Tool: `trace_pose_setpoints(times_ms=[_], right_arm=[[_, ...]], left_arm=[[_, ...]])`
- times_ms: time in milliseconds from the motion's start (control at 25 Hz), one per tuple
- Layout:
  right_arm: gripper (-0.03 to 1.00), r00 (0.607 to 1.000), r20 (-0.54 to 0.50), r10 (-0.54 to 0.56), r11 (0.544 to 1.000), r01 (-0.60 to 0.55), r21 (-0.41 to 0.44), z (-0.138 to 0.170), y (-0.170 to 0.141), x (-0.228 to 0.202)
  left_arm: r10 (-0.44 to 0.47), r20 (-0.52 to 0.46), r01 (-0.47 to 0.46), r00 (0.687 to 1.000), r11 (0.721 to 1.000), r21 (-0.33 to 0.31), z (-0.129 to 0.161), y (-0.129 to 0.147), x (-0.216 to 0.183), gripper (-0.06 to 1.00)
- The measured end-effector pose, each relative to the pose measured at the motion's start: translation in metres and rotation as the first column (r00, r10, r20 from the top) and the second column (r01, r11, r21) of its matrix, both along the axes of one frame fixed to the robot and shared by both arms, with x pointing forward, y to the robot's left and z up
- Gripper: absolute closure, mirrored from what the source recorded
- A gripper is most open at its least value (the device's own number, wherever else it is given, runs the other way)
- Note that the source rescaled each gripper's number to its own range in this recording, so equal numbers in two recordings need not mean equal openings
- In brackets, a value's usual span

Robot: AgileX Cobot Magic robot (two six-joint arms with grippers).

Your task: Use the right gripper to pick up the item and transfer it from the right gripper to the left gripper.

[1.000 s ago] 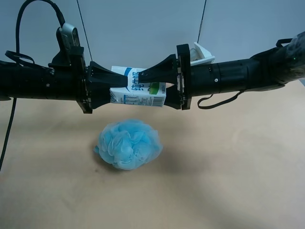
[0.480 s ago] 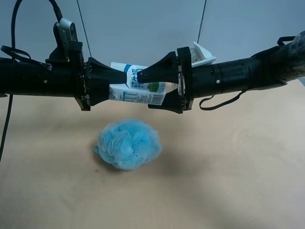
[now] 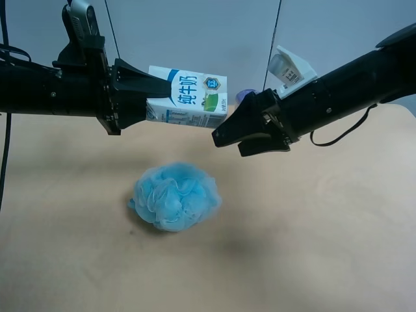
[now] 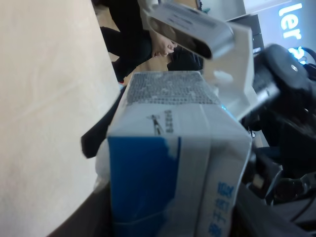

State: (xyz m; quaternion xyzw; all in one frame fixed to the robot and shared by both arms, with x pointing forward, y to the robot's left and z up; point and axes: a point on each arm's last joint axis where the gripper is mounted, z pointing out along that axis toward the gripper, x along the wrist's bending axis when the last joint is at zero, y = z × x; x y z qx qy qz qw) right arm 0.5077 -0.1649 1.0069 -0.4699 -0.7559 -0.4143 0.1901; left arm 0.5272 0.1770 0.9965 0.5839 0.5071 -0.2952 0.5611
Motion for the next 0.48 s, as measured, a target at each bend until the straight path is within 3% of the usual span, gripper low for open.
trace_pose_setpoints(times_ms=[240,480], right_arm=[[0.26,0.972,0.232,-0.024,0.954,0.092,-0.285,0.035,-0.028,-0.019],[0.16,0.907,0.421,-0.033,0.864,0.238,-0.445,0.079,-0.058,-0.056]], left_arm=[[-0.001,0.007,0.001,1.000,1.000,-0.002,0.005,-0.001,0.004,0.93],[-0.004,0.007,0.004,1.000,1.000,0.001,0.005,-0.001,0.003,0.93]])
